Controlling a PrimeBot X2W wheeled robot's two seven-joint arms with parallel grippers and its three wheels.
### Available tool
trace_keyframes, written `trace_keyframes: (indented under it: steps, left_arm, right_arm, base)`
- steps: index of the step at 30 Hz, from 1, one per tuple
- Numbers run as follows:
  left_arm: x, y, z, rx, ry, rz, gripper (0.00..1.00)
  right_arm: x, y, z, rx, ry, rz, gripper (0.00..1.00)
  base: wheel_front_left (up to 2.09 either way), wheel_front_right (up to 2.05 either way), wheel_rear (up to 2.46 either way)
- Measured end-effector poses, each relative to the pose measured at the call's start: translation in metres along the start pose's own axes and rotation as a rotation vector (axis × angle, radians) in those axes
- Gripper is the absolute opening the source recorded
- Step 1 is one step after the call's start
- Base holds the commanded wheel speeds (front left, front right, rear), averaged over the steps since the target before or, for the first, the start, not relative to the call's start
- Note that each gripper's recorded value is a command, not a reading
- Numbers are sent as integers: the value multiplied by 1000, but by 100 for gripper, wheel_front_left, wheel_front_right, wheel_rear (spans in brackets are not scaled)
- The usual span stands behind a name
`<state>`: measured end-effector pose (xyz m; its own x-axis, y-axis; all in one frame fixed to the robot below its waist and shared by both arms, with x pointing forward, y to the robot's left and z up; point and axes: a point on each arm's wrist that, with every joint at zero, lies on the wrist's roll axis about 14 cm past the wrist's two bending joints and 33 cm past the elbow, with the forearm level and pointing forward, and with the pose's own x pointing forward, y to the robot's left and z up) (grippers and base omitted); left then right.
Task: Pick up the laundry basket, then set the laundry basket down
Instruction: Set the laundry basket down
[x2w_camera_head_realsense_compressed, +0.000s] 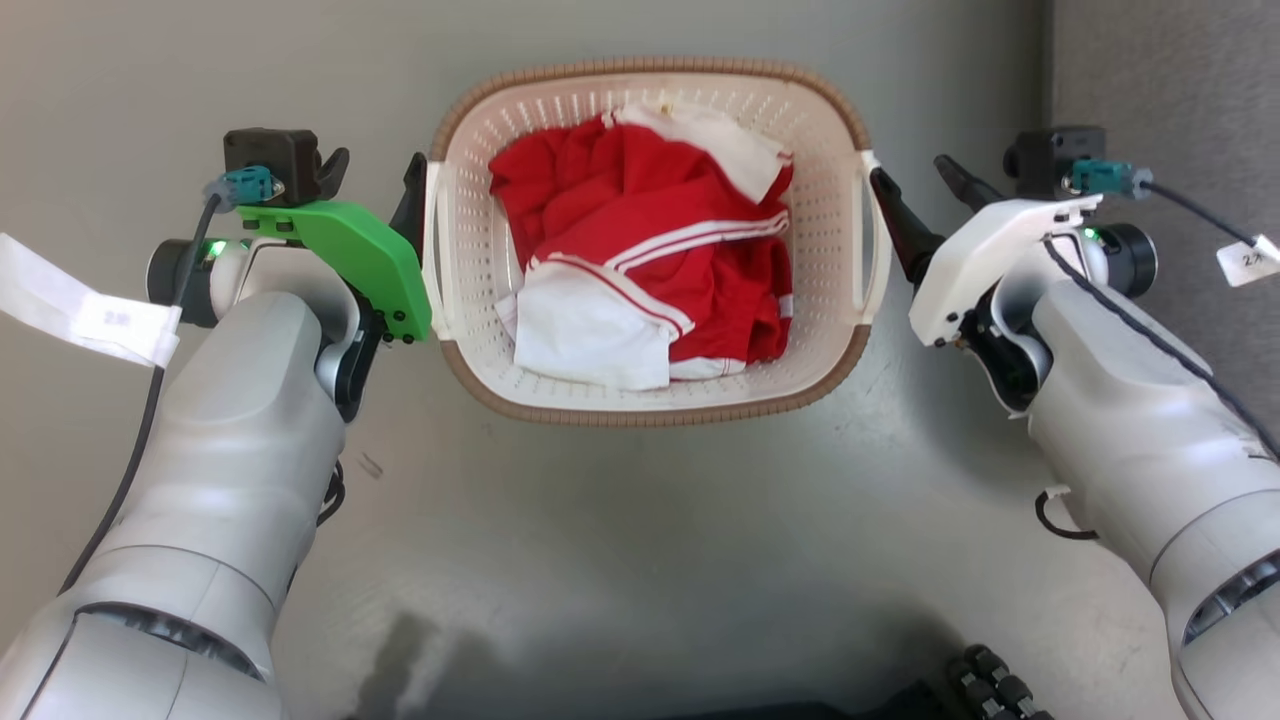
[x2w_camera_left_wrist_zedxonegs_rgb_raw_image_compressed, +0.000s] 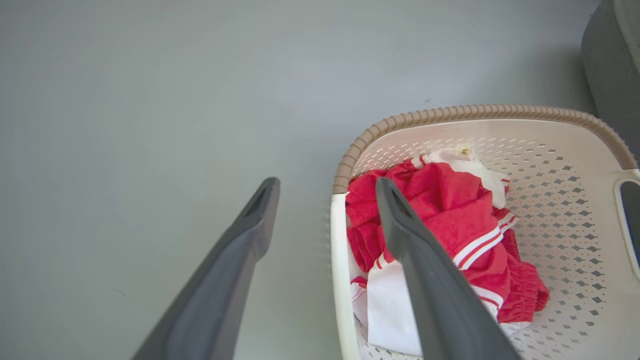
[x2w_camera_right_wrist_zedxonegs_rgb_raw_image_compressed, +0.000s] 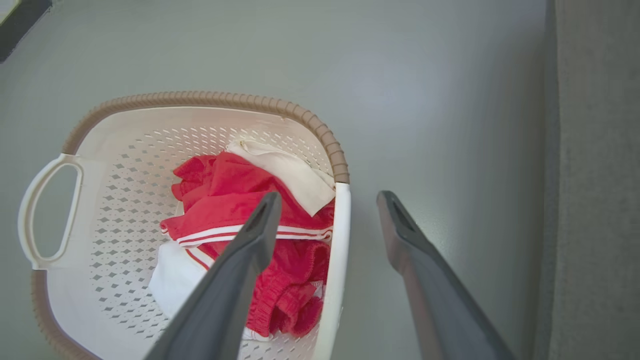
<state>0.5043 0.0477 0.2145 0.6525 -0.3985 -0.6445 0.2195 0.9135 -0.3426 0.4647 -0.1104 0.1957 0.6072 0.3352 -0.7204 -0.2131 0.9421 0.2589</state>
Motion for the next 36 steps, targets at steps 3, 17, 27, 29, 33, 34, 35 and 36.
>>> trace_keyframes:
  steps: [3,17,27,29,33,34,35,36]
  left_arm:
    - [-6,-5,17,6,-44,-6,100]
    - [-40,-33,78,57,-215,-56,100]
    - [-80,-56,121,101,-377,-59,100]
    - [-89,-61,129,115,-412,-60,100]
    - [-110,-68,145,128,-484,-51,100]
    - [-115,-70,148,137,-501,-50,100]
    - [-121,-72,152,143,-518,-51,100]
    - [-126,-76,155,150,-537,-54,100]
  right_arm:
    - [-7,4,15,2,-40,4,100]
    - [-55,10,85,45,-258,-8,100]
    - [-109,14,149,-14,-474,-24,100]
    - [-120,16,155,-11,-510,-30,100]
    - [-142,21,158,-15,-559,-39,100]
    - [-147,21,159,-19,-569,-47,100]
    - [-152,21,159,-22,-579,-53,100]
    - [-158,21,160,-24,-593,-58,100]
  base:
    - [0,0,0]
    - [0,0,0]
    - [0,0,0]
    - [0,0,0]
    - [0,0,0]
    - [0,0,0]
    - [0,0,0]
    - [0,0,0]
